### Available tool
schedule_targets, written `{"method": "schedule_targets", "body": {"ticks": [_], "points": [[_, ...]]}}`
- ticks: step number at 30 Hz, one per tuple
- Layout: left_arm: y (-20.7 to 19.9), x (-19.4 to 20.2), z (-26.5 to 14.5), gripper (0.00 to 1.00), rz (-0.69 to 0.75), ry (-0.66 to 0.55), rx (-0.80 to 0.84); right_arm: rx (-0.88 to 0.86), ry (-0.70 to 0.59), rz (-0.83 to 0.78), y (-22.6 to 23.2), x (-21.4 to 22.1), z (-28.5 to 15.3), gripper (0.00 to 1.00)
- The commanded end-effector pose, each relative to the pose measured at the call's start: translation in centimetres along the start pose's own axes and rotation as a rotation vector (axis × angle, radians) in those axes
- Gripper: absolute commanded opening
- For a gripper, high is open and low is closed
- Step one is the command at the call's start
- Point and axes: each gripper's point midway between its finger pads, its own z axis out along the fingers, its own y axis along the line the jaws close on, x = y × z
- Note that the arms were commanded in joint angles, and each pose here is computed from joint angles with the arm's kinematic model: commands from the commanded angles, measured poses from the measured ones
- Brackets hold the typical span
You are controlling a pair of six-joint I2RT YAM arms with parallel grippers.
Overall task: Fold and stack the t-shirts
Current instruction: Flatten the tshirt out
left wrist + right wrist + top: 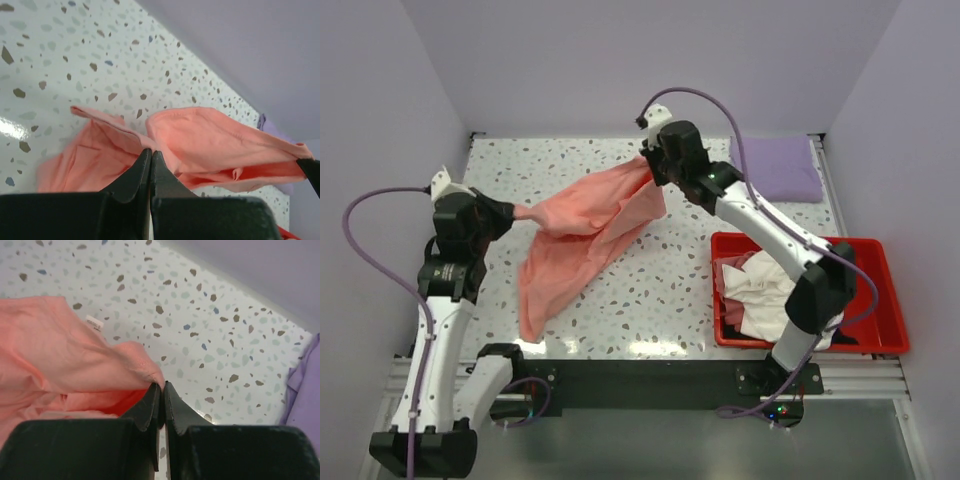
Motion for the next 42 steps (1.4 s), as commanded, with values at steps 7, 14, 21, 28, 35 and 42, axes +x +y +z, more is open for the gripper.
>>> {"method": "schedule_targets", "body": {"ticks": [7, 14, 21, 28, 35, 42], "points": [[-4.8, -13.2, -13.0, 0.00, -0.033, -0.434, 0.082, -0.025, -0.341, 0.051, -2.8, -8.4, -16.6, 0.00], [-8.1, -21.1, -26.6, 0.00, -0.066, -0.726, 0.201, -0.135, -0.599, 0.058, -3.5, -13.3, -30.3, 0.00], [-9.4, -24.1, -36.1, 0.00, -0.063, -0.901, 0.311, -0.280, -0.768, 0.044, -2.8, -15.6, -40.7, 0.01], [-10.6, -25.0, -41.9, 0.00, -0.061, -0.999, 0.436, -0.403, -0.879, 0.054, -1.6, -16.4, -45.9, 0.01], [-11.2, -25.7, -38.5, 0.00, -0.048, -0.970, 0.391, -0.367, -0.857, 0.068, -2.0, -18.1, -43.9, 0.01], [-9.9, -25.4, -21.5, 0.00, -0.019, -0.792, 0.103, -0.150, -0.639, 0.086, -3.5, -18.7, -30.4, 0.02]]}}
